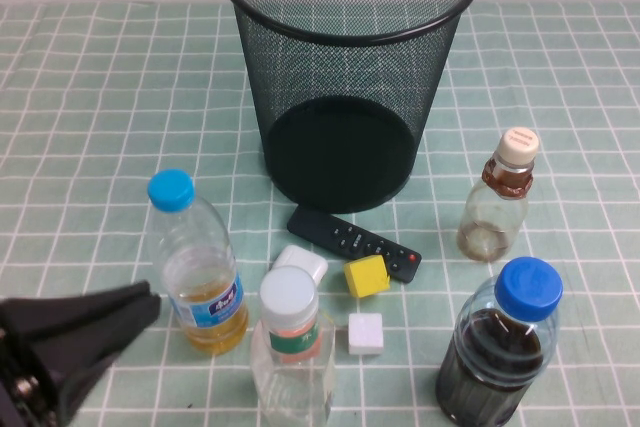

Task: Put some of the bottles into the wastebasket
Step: Pick up a bottle from the table with left arm, then place the bottle in the trash can, then pick up a bottle from the table with right arm

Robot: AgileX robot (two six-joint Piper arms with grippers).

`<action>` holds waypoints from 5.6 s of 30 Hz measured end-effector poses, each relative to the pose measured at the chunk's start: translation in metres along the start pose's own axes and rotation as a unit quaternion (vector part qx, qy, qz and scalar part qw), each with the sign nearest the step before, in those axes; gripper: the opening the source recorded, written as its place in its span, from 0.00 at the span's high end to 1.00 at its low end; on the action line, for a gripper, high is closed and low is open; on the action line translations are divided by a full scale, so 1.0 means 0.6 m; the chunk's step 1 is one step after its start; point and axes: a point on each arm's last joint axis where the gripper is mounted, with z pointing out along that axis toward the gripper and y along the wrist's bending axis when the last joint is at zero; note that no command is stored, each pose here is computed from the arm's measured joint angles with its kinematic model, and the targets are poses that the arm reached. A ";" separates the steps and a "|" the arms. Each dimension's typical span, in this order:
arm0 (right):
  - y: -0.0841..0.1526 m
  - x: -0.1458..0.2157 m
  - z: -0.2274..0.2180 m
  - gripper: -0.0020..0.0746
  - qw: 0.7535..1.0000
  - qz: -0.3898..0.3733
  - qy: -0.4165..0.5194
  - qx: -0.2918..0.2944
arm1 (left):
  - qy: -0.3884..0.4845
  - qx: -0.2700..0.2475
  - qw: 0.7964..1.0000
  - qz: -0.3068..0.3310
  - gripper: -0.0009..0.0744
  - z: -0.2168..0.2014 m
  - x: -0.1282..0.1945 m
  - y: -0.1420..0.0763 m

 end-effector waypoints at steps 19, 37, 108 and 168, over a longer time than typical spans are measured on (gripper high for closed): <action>0.000 0.000 0.000 0.98 1.000 0.000 0.000 0.000 | -0.044 0.045 0.998 0.022 0.40 0.127 0.024 -0.045; 0.000 0.000 0.000 0.98 1.000 0.000 0.001 0.000 | 0.004 -0.020 1.000 -0.021 0.29 0.233 0.066 -0.040; 0.007 -0.030 -0.003 0.98 0.983 0.150 -0.094 -0.038 | 0.190 0.023 0.981 -0.014 0.55 0.642 -0.150 0.275; 0.176 -0.398 0.201 0.84 0.931 -0.088 0.172 -0.310 | 0.002 -0.130 0.991 0.020 0.99 -0.080 -0.074 0.025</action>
